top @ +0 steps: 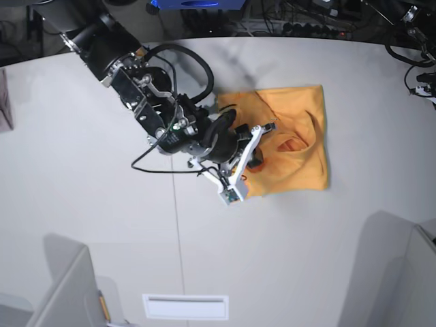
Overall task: Fold the T-shirt properly
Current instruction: 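Fold the grasped end over toward the left gripper and release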
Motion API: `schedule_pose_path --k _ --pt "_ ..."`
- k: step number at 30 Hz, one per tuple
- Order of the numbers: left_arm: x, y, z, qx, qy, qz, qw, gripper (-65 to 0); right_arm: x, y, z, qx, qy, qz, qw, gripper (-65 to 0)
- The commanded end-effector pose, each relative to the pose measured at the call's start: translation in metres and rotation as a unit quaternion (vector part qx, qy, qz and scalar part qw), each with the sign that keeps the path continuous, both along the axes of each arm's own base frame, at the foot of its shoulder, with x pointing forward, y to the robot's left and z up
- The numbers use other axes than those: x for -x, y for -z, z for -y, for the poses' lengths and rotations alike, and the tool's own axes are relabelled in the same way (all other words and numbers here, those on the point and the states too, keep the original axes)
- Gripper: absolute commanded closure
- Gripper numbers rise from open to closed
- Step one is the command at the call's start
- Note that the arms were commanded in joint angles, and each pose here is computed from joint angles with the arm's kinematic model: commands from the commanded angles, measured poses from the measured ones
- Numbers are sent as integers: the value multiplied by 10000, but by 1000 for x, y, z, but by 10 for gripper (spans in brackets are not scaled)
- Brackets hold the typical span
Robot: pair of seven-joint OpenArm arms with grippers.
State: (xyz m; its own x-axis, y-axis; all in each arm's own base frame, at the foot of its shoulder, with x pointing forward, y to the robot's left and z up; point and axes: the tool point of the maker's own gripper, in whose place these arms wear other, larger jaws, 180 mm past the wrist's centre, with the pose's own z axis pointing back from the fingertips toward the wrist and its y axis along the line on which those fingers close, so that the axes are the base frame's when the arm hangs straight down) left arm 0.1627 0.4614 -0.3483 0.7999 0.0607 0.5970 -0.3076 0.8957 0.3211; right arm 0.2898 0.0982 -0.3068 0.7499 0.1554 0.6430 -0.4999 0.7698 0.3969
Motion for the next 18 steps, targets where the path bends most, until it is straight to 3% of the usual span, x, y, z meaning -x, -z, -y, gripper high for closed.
schedule_pose_path --k 1,4,8,18 --pt "-2 -13 -7 -173 60 100 9998 0 -18 -10 7 -45 174 206 9996 0" --pt "-2 -14 -6 -187 89 81 9998 0 -31 15 28 257 423 -18 9988 0" --pt "-2 -12 -6 -167 89 68 9998 0 -33 41 32 396 548 -96 9977 0" --pt "-2 -13 -7 -171 67 82 9998 0 33 66 -30 531 -624 -49 9966 0"
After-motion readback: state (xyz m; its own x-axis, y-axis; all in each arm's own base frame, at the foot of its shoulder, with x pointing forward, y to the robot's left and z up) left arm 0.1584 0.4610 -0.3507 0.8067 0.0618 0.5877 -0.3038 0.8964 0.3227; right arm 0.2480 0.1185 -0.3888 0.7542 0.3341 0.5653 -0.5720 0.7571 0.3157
